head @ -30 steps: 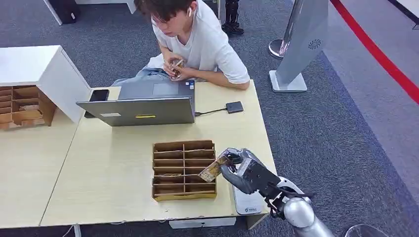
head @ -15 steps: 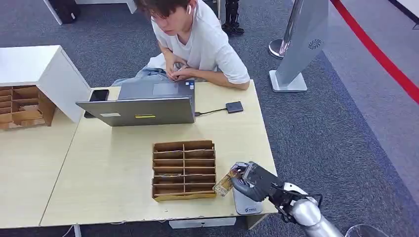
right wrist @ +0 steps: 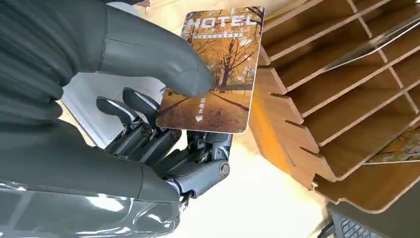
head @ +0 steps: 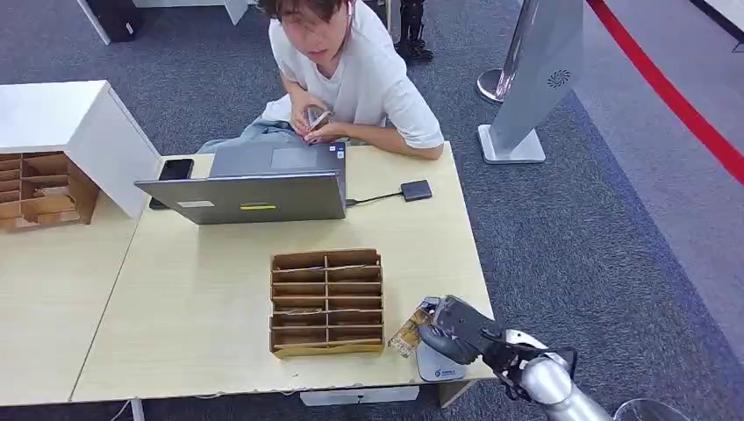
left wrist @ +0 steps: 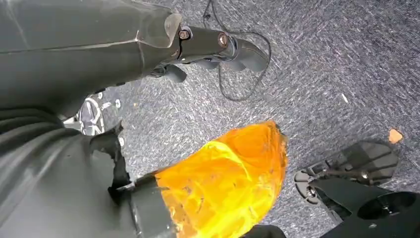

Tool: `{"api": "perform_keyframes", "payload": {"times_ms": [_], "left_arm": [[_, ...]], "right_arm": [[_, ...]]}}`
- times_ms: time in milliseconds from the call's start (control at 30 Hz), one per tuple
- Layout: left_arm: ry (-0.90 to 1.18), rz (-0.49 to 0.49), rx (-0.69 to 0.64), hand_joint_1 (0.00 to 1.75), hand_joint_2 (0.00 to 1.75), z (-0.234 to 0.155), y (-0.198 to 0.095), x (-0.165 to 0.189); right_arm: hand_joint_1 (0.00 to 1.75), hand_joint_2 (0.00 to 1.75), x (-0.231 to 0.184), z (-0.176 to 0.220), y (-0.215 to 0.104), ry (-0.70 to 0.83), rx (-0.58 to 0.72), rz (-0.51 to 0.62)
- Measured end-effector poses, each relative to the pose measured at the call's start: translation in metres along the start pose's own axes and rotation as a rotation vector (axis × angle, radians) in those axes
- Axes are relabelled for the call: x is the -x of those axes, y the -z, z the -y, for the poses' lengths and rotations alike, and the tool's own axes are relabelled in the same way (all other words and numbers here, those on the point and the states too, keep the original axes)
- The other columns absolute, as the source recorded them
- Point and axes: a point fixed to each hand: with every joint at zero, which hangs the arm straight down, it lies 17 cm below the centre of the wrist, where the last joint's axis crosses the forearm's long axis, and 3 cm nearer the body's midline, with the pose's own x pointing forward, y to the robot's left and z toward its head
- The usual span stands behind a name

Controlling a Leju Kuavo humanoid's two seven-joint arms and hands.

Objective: Pass the card to the sensor for recognition and then transmit it.

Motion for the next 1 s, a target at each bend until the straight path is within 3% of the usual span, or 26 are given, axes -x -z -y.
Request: {"api": "perform_keyframes", "payload": {"times_ms": [1000], "left_arm": [[0.014, -0.004, 0.01, 0.0, 0.0, 0.002, 0.0, 0.001]], "right_arm": [[1.75, 1.75, 0.03, 0.012, -0.009, -0.081, 0.03, -0.097]]}}
